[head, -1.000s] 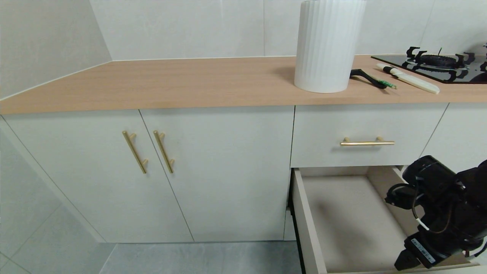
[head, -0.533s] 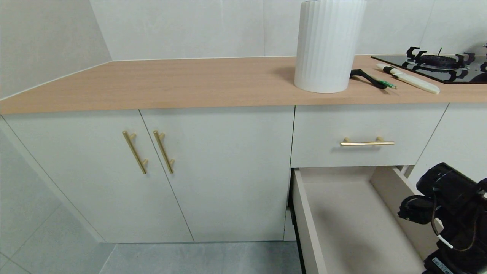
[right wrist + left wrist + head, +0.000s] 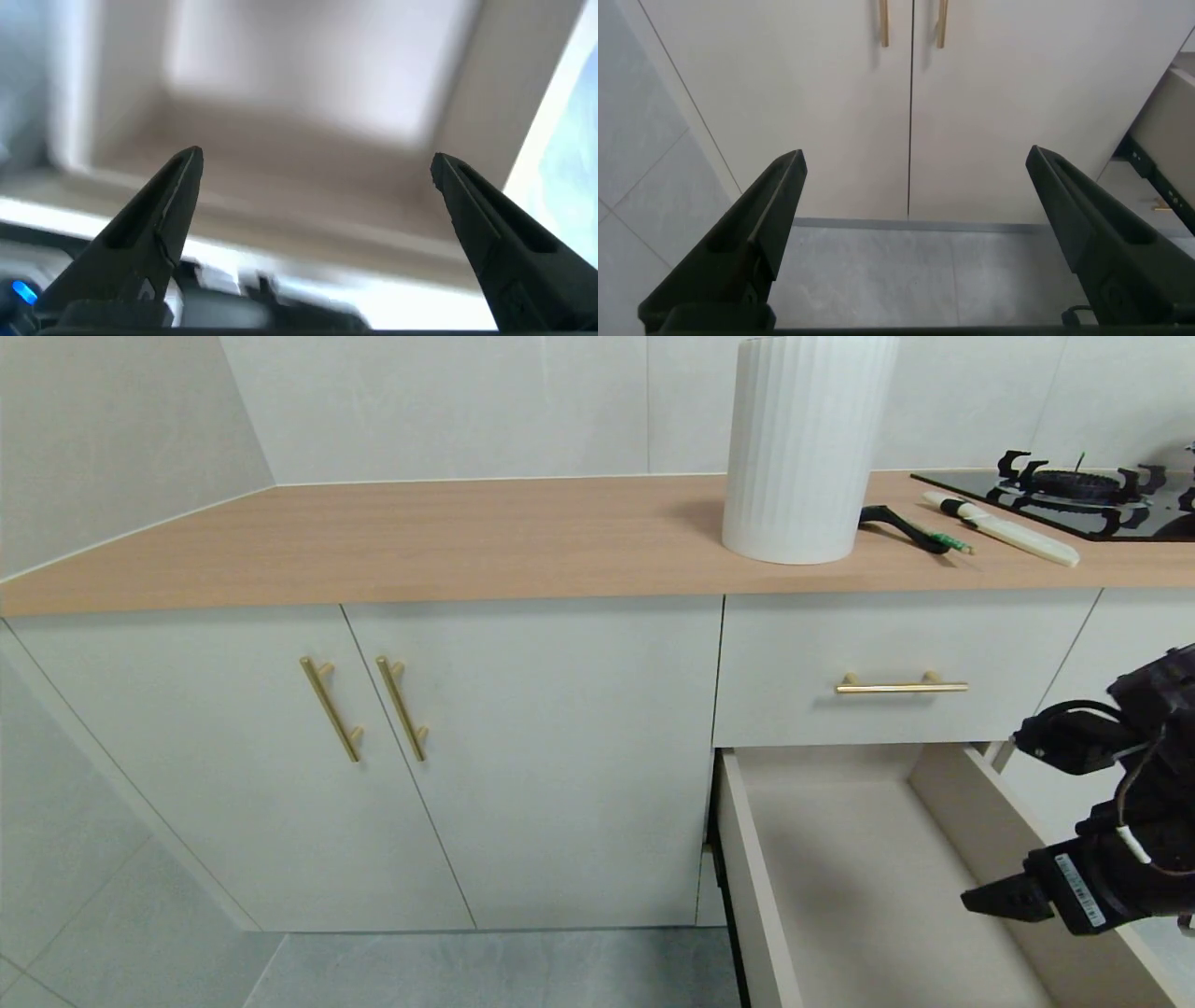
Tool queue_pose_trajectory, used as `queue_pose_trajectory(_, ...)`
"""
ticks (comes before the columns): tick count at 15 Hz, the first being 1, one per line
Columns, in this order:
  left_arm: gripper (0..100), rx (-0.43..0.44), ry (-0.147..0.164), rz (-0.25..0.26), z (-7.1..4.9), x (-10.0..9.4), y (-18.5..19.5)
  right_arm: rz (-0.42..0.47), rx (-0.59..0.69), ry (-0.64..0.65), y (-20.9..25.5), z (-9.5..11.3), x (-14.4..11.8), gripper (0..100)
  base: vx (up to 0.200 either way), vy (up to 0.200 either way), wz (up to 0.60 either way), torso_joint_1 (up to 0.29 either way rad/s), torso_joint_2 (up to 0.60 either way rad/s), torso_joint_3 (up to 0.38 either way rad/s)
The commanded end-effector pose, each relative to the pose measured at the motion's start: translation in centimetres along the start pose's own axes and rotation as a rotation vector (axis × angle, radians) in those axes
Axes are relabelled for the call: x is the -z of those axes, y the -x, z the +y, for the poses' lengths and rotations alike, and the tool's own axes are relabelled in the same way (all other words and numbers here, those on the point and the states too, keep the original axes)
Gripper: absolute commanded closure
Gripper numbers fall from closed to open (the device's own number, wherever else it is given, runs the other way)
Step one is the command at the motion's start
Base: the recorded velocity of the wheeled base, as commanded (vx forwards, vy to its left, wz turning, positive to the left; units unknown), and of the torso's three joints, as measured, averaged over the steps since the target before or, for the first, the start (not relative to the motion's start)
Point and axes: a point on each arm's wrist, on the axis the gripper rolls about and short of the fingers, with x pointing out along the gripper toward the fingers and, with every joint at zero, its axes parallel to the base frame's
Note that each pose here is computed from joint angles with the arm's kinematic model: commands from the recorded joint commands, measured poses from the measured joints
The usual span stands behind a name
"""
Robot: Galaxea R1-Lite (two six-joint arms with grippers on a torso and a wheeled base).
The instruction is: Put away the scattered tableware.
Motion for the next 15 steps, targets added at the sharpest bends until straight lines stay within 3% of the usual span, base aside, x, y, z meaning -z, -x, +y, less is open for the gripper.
queue_pose_trajectory(1,0,0.0,0.0,0.001,0.0,0.01,-0.01,-0.143,-0.02,-0.018,2.84,-0.27,0.36,0,0.0,0.0,0.0,0.0,0.0,0.0)
queue_pose_trajectory(7,0,0.0,0.0,0.001,0.0,0.01,-0.01,-0.194,-0.017,-0.023,3.23,-0.33,0.23,0,0.0,0.0,0.0,0.004,-0.03,-0.031)
queue_pose_trajectory(10,0,0.0,0.0,0.001,0.0,0.01,-0.01,-0.192,-0.017,-0.021,3.19,-0.32,0.22,0,0.0,0.0,0.0,0.084,-0.22,-0.287)
queue_pose_trajectory(15,0,0.0,0.0,0.001,0.0,0.01,-0.01,-0.199,-0.016,-0.022,3.29,-0.33,0.16,0,0.0,0.0,0.0,0.129,-0.52,-0.31)
